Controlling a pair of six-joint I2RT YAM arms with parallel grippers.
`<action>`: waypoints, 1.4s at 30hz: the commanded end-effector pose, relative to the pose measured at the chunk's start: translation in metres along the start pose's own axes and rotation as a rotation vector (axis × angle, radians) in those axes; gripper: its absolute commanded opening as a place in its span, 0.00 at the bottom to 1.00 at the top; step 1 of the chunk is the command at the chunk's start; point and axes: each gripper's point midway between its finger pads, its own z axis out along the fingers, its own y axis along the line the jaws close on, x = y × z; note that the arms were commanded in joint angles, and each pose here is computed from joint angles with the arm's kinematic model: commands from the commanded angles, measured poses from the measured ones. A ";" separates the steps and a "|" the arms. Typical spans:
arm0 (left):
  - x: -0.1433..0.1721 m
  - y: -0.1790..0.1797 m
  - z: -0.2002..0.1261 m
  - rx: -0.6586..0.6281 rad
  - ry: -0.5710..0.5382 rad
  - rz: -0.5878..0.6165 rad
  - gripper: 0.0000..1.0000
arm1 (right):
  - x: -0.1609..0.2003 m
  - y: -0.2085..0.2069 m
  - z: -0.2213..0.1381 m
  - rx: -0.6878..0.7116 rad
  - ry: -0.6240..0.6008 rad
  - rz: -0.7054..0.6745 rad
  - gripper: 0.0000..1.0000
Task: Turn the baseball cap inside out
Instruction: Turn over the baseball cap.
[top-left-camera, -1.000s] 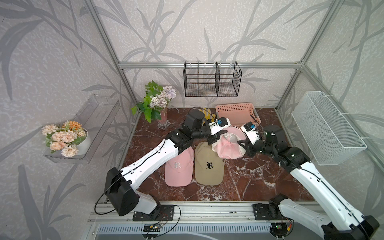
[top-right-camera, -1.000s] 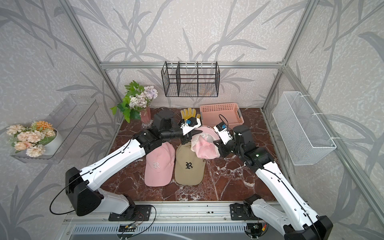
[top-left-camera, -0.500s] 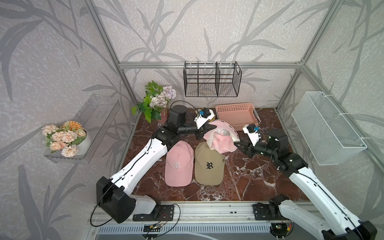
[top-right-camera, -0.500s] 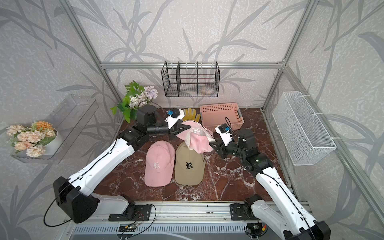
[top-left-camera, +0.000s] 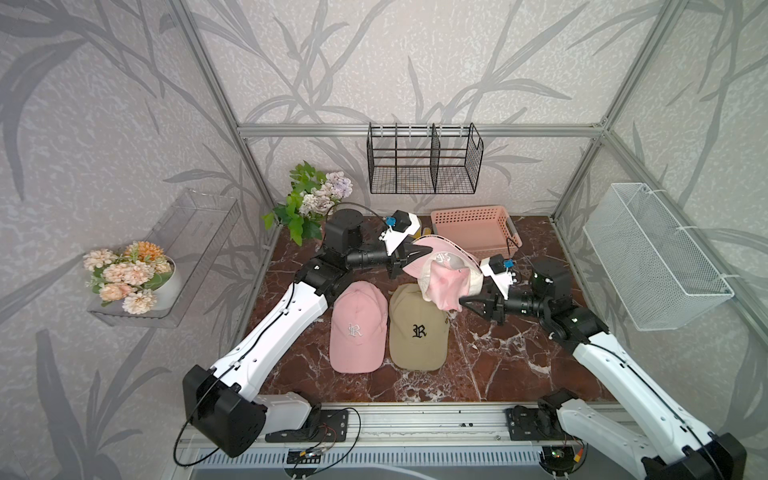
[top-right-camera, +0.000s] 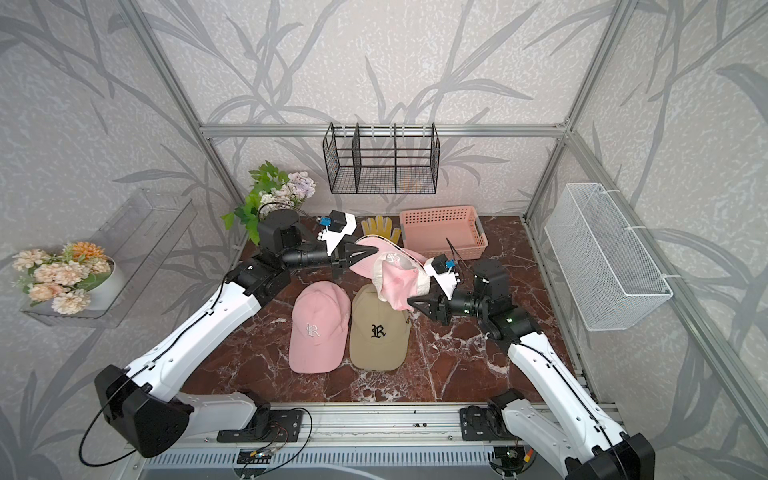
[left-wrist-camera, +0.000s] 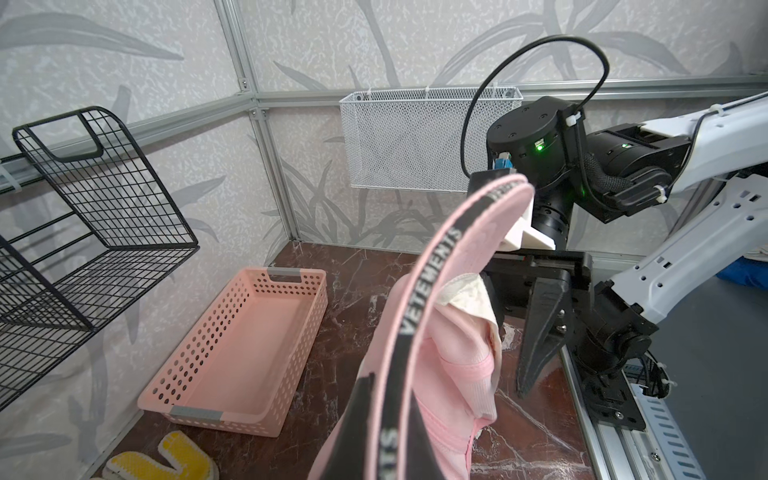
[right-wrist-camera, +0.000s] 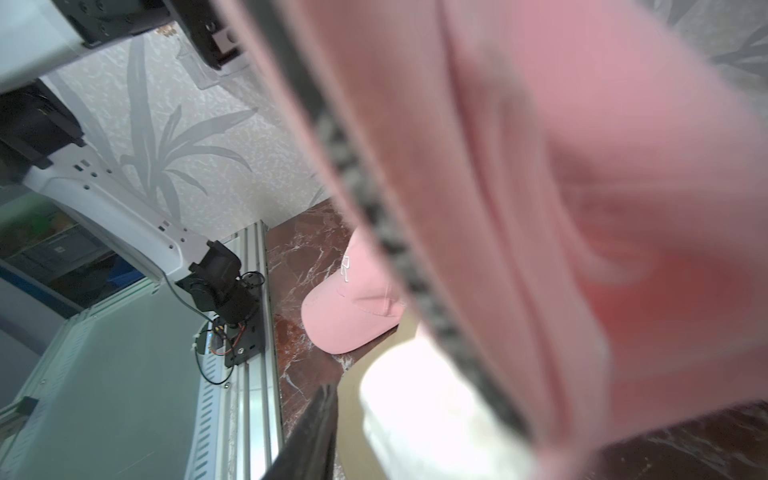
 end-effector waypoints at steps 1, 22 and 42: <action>-0.019 0.001 -0.006 -0.008 -0.065 0.038 0.00 | -0.002 0.016 0.001 -0.104 -0.011 0.011 0.32; -0.012 0.016 -0.003 -0.067 -0.048 -0.185 0.00 | 0.015 -0.146 -0.075 0.982 -0.153 0.331 0.00; -0.037 0.043 -0.007 -0.177 -0.168 -0.377 0.00 | 0.078 -0.171 -0.072 1.127 0.104 0.417 0.20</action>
